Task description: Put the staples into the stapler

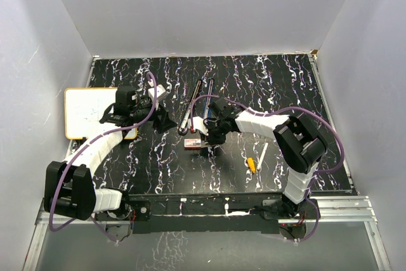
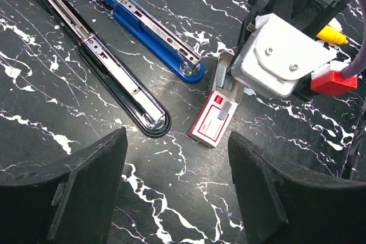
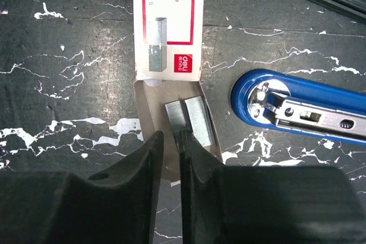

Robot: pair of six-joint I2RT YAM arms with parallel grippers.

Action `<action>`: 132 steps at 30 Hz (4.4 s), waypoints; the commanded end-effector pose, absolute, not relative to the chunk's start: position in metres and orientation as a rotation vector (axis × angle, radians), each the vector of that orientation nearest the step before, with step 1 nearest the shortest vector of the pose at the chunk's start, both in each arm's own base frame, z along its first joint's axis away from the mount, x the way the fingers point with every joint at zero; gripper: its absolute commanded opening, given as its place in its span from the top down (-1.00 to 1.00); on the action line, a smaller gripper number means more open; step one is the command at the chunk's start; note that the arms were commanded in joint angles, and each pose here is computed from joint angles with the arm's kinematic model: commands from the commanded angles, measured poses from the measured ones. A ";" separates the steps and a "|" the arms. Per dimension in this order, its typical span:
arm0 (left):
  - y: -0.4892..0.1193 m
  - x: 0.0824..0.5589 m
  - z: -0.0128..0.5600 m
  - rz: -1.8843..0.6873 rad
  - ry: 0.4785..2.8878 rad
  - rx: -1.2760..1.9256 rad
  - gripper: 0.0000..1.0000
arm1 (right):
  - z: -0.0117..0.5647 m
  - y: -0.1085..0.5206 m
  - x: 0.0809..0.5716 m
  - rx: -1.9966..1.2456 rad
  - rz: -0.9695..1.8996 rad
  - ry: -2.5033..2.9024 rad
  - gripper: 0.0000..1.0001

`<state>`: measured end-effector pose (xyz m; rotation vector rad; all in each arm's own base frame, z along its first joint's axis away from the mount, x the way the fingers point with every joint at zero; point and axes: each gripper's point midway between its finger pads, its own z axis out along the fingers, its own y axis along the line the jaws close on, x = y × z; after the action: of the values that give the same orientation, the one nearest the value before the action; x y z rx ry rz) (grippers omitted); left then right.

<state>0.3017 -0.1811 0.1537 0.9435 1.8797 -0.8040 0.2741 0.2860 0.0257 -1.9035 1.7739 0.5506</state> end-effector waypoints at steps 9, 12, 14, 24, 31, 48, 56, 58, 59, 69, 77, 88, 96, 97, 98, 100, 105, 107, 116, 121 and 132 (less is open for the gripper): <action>-0.181 0.298 0.164 -0.806 1.835 0.957 -0.39 | 0.025 0.290 0.277 -1.906 0.521 1.719 0.80; -0.181 0.298 0.164 -0.806 1.836 0.957 -0.39 | 0.030 0.292 0.277 -1.896 0.524 1.710 0.84; -0.181 0.299 0.165 -0.806 1.835 0.956 -0.38 | 0.036 0.293 0.277 -1.888 0.530 1.707 0.84; -0.181 0.298 0.166 -0.808 1.826 0.961 -0.39 | 0.068 0.299 0.279 -1.837 0.542 1.678 0.83; -0.181 0.298 0.165 -0.810 1.826 0.961 -0.39 | 0.078 0.301 0.278 -1.806 0.570 1.674 0.83; -0.184 0.297 0.166 -0.834 1.825 0.950 -0.39 | 0.068 0.290 0.286 -1.771 0.519 1.755 0.71; -0.184 0.296 0.166 -0.833 1.824 0.953 -0.39 | 0.057 0.287 0.287 -1.805 0.502 1.771 0.66; -0.183 0.296 0.165 -0.833 1.827 0.953 -0.39 | 0.047 0.286 0.284 -1.826 0.515 1.791 0.65; -0.184 0.296 0.165 -0.833 1.825 0.953 -0.39 | 0.044 0.286 0.283 -1.833 0.521 1.793 0.63; -0.183 0.296 0.165 -0.830 1.826 0.955 -0.39 | 0.030 0.278 0.281 -1.860 0.491 1.822 0.54; -0.183 0.298 0.166 -0.828 1.826 0.952 -0.39 | 0.022 0.273 0.280 -1.869 0.473 1.844 0.49; -0.183 0.298 0.166 -0.828 1.824 0.953 -0.39 | 0.039 0.281 0.283 -1.839 0.495 1.820 0.75; -0.183 0.298 0.167 -0.823 1.818 0.958 -0.39 | 0.060 0.290 0.281 -1.817 0.558 1.790 0.76; -0.183 0.298 0.166 -0.824 1.820 0.958 -0.39 | 0.060 0.291 0.279 -1.815 0.570 1.792 0.77; -0.183 0.298 0.166 -0.826 1.821 0.958 -0.39 | 0.062 0.292 0.279 -1.812 0.581 1.790 0.77; -0.183 0.299 0.167 -0.824 1.819 0.956 -0.39 | 0.074 0.294 0.278 -1.794 0.584 1.763 0.77; -0.183 0.298 0.167 -0.828 1.822 0.954 -0.39 | 0.076 0.292 0.280 -1.786 0.563 1.764 0.78; -0.184 0.298 0.167 -0.829 1.821 0.953 -0.39 | 0.072 0.290 0.283 -1.783 0.546 1.784 0.75; -0.183 0.297 0.168 -0.826 1.822 0.952 -0.39 | 0.050 0.286 0.285 -1.800 0.527 1.841 0.57; -0.183 0.297 0.168 -0.824 1.821 0.951 -0.39 | 0.035 0.279 0.284 -1.821 0.499 1.879 0.51; -0.183 0.298 0.167 -0.826 1.825 0.950 -0.39 | 0.026 0.271 0.278 -1.825 0.491 1.908 0.38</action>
<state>0.3000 -0.1818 0.1518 0.9369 1.8818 -0.8181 0.2747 0.2717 0.0302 -1.8411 1.9022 0.5027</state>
